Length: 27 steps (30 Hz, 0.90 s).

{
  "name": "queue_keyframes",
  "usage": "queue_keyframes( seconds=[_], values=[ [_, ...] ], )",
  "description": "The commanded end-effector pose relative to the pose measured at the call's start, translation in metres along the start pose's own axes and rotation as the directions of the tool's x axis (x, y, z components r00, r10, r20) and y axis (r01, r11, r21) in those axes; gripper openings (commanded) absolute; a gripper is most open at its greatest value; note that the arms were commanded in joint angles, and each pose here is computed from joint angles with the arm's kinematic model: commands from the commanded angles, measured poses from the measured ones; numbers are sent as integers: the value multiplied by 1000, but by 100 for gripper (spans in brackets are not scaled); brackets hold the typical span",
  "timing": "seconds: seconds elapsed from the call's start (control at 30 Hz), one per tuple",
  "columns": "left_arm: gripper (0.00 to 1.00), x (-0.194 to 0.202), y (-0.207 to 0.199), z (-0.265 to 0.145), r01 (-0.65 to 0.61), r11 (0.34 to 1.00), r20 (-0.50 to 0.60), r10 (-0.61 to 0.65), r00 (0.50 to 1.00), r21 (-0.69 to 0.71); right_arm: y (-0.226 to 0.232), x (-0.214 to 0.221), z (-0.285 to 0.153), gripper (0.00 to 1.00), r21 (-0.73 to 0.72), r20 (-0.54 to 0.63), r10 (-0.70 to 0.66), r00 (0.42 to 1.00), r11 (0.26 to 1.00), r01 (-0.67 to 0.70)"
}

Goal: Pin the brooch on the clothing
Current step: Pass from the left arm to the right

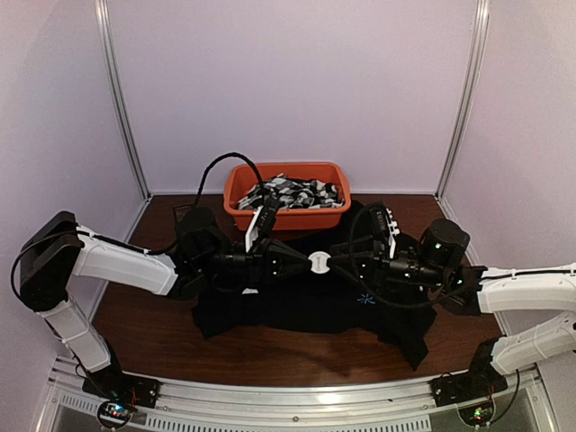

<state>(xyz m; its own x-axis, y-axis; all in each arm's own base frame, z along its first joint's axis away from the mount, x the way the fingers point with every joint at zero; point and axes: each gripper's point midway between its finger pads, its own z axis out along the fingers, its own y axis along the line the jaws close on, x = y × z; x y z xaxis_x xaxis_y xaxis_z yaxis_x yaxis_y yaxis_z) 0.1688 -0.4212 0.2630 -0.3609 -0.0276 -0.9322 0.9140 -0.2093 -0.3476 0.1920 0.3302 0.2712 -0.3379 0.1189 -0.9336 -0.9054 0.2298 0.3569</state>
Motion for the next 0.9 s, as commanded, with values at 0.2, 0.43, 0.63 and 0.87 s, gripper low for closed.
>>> queue_keyframes(
  seconds=[0.2,0.43,0.63,0.87],
  values=[
    [0,-10,-8,3,-42,999,17,41,999,29,12,-9,7,40,-84,17,32,999,996,-30],
    [0,-9,-6,3,-34,999,17,33,999,26,17,-8,9,25,-120,-1,40,999,992,-40],
    [0,-9,-5,4,-27,999,17,26,1000,28,20,-3,14,11,-151,-25,59,998,987,-62],
    [0,-10,-6,4,-26,999,20,25,999,30,21,-5,13,0,-151,-28,48,998,987,-52]
  ],
)
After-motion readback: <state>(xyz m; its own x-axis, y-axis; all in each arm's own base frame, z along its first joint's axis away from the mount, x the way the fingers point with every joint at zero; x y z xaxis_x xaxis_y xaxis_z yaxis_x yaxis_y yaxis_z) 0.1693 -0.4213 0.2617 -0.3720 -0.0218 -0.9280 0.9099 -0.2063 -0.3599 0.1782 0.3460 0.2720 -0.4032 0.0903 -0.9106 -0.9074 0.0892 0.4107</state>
